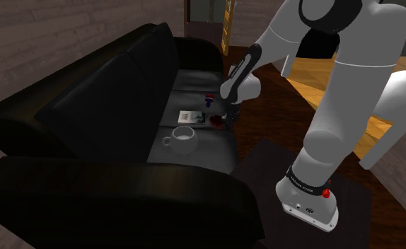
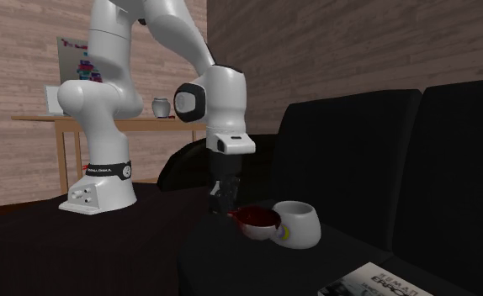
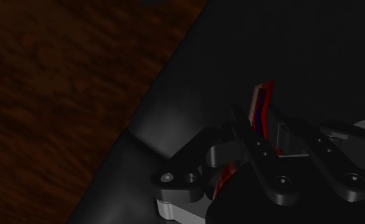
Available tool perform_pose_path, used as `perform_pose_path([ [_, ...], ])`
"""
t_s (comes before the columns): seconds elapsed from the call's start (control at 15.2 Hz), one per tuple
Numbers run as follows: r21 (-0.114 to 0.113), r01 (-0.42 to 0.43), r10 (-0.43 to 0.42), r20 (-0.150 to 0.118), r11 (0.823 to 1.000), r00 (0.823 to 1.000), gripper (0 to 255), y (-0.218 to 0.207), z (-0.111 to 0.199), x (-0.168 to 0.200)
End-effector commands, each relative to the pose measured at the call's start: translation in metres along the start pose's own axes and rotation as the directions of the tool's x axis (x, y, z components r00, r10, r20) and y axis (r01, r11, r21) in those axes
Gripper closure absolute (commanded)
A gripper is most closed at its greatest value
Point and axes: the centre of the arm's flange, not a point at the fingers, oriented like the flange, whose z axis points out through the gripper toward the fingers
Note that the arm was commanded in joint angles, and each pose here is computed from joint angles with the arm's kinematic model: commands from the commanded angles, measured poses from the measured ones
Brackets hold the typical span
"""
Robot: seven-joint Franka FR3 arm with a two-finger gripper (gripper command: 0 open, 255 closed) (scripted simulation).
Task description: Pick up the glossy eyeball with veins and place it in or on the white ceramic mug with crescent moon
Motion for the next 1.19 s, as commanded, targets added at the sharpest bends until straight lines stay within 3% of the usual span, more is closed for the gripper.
perform_pose_path([
  [0.0,0.0,0.0,0.0,0.0,1.0,1.0,255,-0.001,-0.01,-0.001],
  [0.79,0.0,0.0,0.0,0.0,1.0,1.0,255,-0.003,-0.073,-0.004],
  [1.12,0.0,0.0,0.0,0.0,1.0,1.0,255,-0.063,-0.075,0.023],
])
